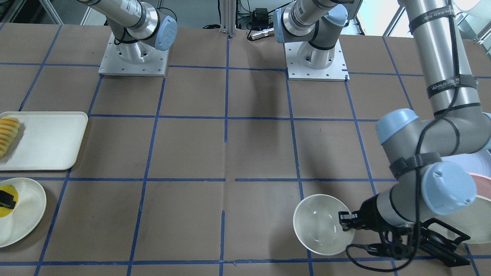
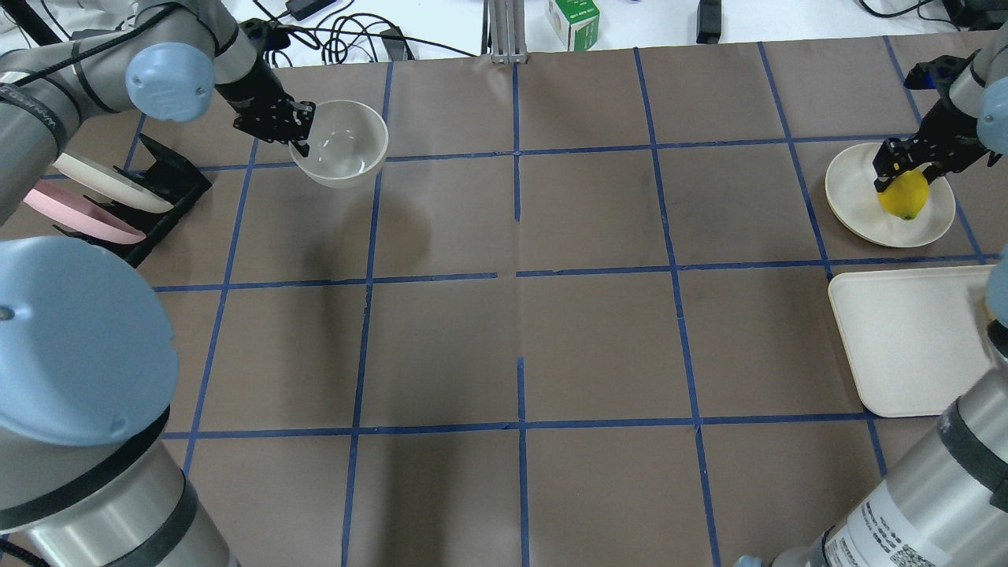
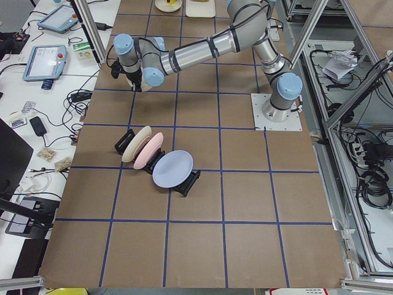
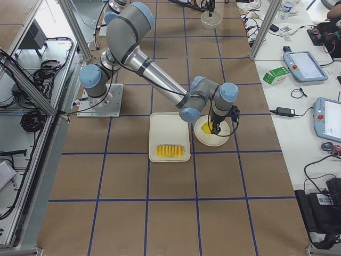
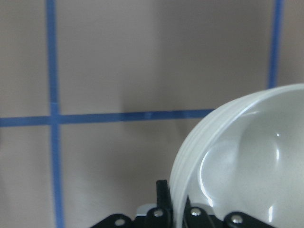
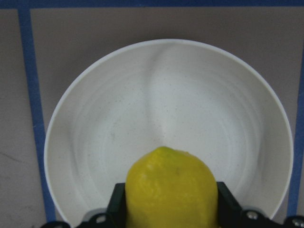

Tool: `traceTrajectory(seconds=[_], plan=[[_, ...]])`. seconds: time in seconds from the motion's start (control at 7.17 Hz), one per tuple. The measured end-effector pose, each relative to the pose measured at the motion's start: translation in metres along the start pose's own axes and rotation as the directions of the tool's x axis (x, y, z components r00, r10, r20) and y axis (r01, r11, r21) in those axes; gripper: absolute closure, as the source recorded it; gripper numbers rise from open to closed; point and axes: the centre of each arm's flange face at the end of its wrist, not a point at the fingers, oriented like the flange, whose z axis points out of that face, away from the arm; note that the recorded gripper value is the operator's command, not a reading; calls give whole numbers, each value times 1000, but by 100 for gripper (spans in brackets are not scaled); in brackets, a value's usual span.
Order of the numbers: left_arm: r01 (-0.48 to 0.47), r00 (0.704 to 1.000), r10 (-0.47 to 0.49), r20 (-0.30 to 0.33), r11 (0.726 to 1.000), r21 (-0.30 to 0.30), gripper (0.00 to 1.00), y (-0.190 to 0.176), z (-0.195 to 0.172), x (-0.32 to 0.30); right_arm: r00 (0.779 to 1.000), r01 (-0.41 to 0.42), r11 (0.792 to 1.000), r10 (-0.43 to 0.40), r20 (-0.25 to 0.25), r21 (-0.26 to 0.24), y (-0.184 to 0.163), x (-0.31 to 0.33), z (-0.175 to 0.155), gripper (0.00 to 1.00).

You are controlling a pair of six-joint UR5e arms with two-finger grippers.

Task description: Place bowl and put lemon in it

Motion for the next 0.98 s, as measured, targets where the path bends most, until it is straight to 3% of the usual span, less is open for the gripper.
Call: traceTrajectory(seconds=[0.28,0.56,0.98], plan=[[-26,997,26,-76,1000,-2,100,41,18,70,999,-39,999,39,7,-9,10,-14,-37,100],[-3,996,7,-87,998,57,100,82,45,149,996,-93,995,93,6,-26,23,-46,-80,100],[27,996,-23,-90,999,46,100,128,76,196,985,-169,985,169,17,-39,41,-88,-127,100]])
